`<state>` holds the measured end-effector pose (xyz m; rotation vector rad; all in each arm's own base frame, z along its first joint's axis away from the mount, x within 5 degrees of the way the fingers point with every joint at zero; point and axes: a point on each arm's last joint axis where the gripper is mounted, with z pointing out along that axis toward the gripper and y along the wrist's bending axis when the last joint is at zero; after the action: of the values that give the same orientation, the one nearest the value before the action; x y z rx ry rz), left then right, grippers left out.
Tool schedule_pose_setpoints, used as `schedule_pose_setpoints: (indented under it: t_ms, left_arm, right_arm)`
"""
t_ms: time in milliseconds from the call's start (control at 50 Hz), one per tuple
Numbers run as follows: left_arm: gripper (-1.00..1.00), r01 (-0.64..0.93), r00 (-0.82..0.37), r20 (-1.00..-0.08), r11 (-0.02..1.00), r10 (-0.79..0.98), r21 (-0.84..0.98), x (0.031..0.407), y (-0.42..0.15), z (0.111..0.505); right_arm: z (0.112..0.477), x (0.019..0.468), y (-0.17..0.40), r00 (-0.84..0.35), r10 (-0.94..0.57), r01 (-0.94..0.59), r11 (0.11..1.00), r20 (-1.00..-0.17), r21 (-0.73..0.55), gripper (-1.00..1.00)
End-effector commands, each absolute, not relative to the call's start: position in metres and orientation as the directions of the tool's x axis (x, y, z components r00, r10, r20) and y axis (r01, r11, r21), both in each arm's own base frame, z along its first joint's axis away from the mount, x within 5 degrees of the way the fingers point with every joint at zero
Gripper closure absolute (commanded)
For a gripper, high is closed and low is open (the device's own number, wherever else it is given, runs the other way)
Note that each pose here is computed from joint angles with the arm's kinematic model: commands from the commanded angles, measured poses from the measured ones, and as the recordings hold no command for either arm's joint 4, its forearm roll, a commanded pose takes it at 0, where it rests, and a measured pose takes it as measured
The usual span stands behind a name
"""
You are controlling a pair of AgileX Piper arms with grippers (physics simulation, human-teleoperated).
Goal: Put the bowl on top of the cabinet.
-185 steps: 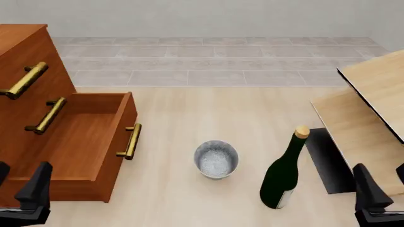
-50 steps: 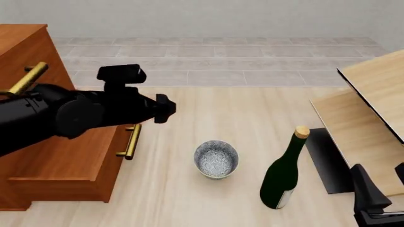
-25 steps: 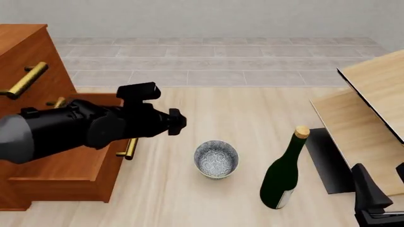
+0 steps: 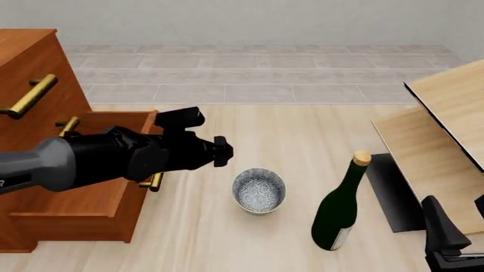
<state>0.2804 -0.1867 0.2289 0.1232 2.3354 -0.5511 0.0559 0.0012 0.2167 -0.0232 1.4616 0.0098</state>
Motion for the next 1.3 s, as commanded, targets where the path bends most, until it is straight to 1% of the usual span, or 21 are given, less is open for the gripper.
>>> schedule_pose_setpoints:
  t_ms: [20, 300, 400, 860, 1300]
  left_arm:
    - [-1.00, 0.228, -0.739, -0.668, 0.902, -0.084, -0.365, 0.285, -0.190, 0.219]
    - [-1.00, 0.202, -0.760, -0.642, 0.901, -0.104, -0.384, 0.286, -0.195, 0.205]
    - [-1.00, 0.195, -0.772, -0.626, 0.899, -0.106, -0.392, 0.285, -0.201, 0.195]
    - [-1.00, 0.176, -0.791, -0.603, 0.903, -0.107, -0.391, 0.290, -0.205, 0.172]
    - [-1.00, 0.185, -0.809, -0.580, 0.897, -0.092, -0.401, 0.280, -0.216, 0.157]
  right_arm:
    - [0.217, 0.056, 0.001, 0.111, -0.006, -0.019, 1.000, -0.994, -0.008, -1.00]
    - [0.217, 0.056, 0.001, 0.114, -0.002, -0.016, 1.000, -0.993, -0.004, -1.00]
    - [0.218, 0.056, 0.001, 0.115, -0.001, -0.014, 1.000, -0.993, -0.002, -1.00]
    - [0.219, 0.055, 0.001, 0.118, 0.006, -0.011, 1.000, -0.993, 0.005, -1.00]
    - [0.218, 0.056, 0.001, 0.121, 0.004, -0.010, 1.000, -0.993, 0.003, -1.00]
